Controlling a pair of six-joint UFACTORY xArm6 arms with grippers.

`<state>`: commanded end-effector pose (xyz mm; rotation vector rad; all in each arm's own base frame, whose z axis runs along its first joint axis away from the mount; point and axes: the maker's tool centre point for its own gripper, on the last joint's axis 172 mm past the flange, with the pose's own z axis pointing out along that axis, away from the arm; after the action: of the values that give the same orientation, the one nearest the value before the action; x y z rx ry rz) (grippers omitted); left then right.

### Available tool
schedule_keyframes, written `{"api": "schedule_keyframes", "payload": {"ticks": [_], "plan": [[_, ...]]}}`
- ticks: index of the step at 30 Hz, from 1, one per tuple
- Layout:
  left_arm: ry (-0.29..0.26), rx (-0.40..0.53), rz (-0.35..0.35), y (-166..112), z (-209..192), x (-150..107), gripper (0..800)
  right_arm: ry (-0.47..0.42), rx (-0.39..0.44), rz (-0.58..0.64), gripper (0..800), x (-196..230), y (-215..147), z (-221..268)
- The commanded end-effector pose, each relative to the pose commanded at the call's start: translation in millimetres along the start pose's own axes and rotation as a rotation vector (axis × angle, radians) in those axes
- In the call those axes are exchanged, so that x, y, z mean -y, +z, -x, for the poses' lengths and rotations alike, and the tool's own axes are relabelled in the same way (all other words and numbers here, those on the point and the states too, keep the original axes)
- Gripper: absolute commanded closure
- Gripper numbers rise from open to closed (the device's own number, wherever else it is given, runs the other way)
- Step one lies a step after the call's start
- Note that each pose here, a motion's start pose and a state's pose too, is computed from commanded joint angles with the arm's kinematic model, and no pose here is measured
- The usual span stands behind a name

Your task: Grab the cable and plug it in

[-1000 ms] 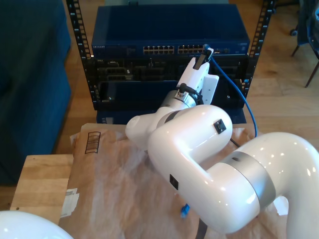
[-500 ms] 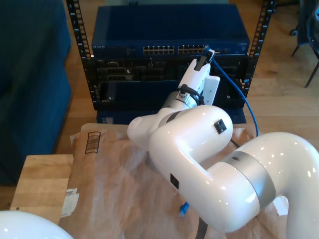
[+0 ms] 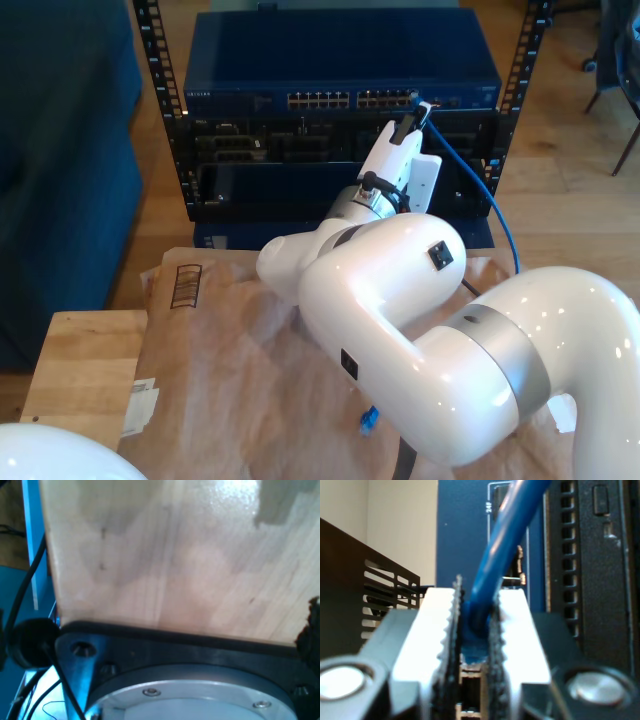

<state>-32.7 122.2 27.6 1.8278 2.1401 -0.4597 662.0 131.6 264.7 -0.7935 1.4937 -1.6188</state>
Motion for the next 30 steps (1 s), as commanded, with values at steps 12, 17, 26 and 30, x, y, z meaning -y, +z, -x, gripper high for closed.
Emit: {"api": "schedule_keyframes", "payload": {"ticks": [12, 17, 26, 30], "plan": [[0.0, 0.0, 0.0, 0.0, 0.0, 0.0, 0, 0.006, 0.0, -0.009, 800, 6.5, 1.1, 3.3], [0.0, 0.0, 0.0, 0.0, 0.0, 0.0, 0, 0.0, -0.002, -0.013, 800, 9.0, 2.6, 5.3], [0.0, 0.0, 0.0, 0.0, 0.0, 0.0, 0, -0.003, 0.001, -0.013, 800, 8.4, 2.3, 5.6], [0.0, 0.0, 0.0, 0.0, 0.0, 0.0, 0, -0.007, 0.007, -0.01, 800, 7.6, 2.7, 7.3]]}}
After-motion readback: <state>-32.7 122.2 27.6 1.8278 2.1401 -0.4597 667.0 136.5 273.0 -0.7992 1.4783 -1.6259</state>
